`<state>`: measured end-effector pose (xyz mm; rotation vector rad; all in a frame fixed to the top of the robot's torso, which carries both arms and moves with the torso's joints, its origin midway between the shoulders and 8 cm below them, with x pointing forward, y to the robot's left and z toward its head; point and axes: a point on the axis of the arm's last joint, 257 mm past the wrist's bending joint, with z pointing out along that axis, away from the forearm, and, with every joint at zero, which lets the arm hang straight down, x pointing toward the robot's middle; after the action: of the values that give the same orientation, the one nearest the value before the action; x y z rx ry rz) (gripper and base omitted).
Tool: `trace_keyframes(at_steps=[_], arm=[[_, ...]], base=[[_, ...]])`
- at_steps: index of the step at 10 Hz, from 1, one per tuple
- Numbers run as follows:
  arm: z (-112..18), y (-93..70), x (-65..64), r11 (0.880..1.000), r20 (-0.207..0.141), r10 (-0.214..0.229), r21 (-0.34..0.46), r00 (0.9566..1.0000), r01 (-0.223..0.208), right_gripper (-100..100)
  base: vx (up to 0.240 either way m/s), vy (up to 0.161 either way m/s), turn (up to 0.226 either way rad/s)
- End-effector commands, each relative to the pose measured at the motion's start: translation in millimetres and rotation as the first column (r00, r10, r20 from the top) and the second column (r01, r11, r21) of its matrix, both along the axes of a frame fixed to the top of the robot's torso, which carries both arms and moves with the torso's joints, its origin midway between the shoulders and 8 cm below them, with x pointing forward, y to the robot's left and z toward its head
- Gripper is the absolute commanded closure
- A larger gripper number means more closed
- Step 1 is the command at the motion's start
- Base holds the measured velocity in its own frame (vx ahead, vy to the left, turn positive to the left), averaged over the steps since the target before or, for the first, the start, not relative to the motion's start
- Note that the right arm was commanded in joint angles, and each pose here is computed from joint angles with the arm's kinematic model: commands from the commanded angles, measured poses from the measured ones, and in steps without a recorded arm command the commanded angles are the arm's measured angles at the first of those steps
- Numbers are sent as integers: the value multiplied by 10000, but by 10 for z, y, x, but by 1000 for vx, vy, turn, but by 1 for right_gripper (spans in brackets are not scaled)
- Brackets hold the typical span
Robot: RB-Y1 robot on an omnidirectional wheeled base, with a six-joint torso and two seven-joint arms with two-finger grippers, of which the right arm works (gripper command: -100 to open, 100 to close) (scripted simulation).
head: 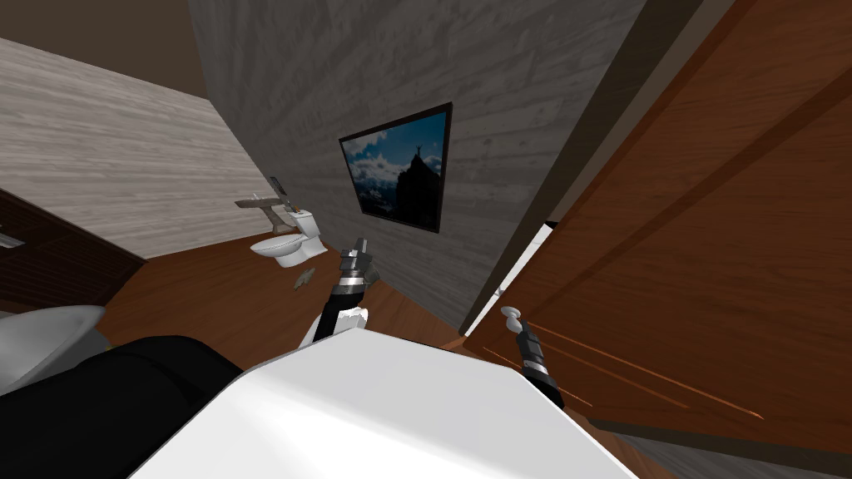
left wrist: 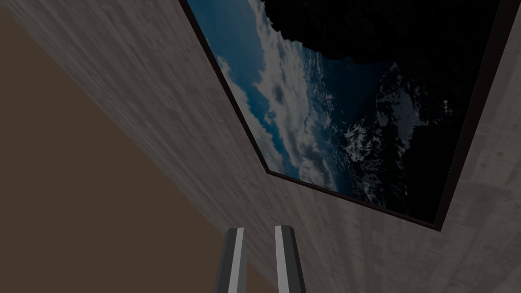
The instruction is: Pull the door open
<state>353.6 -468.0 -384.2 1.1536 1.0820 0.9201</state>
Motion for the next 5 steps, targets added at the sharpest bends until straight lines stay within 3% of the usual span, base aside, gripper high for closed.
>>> trace_keyframes(at_steps=[1,4,5], arm=[[11,-2,41,9978,197,-79,654,9998,66,100],[12,0,66,9908,371,-125,1349,9992,73,100],[12,3,92,9830,493,-185,1836,9986,91,100]], base=[[-94,-26,100],[-59,-26,56],[-58,-23,60]])
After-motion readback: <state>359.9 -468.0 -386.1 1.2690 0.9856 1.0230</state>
